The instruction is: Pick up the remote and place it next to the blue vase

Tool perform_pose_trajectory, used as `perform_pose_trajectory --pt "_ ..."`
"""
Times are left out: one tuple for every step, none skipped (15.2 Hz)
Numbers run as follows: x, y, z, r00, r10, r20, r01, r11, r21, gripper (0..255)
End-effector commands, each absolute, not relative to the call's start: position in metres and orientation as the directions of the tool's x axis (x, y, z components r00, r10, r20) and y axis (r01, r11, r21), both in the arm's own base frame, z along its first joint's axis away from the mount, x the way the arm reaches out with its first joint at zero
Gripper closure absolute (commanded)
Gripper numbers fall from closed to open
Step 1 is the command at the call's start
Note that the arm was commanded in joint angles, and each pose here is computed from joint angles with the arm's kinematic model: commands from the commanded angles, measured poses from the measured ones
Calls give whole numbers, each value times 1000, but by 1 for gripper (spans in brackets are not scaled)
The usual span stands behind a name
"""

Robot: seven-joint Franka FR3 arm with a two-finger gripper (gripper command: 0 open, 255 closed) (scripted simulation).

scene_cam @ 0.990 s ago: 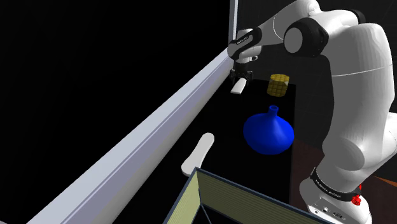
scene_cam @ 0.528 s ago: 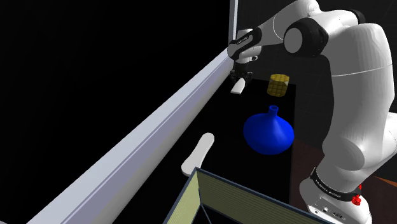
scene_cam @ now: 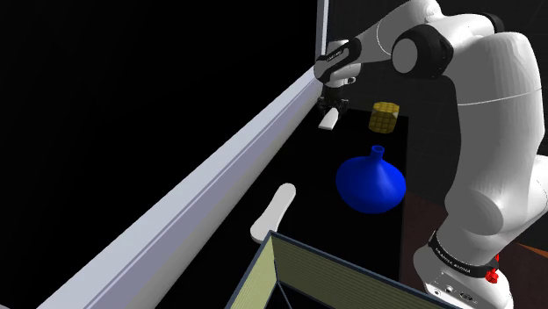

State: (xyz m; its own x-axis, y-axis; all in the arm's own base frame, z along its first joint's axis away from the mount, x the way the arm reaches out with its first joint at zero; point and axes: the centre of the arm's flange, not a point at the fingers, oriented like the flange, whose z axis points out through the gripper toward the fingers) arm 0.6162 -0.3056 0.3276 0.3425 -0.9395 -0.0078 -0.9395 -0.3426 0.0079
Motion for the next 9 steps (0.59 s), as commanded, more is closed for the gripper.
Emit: perform_pose_trajectory --pt "616 -306 333 343 -939 -8 -939 -343 8 255" --pt "616 -306 338 343 -939 -8 -939 -343 8 255" --pt "616 -306 343 343 -939 -8 -939 -343 8 255" --pt "616 -306 349 343 -939 -8 -939 -343 8 255" --pt "616 -306 354 343 -939 -8 -939 -343 8 255" --pt "616 -306 359 343 -939 -8 -939 -343 8 255" --pt "616 -306 364 343 -939 -8 -939 -343 8 255" --pt "616 -306 370 343 -939 -8 -939 -343 8 255" --pt "616 -306 375 343 -939 -8 -939 -343 8 255"
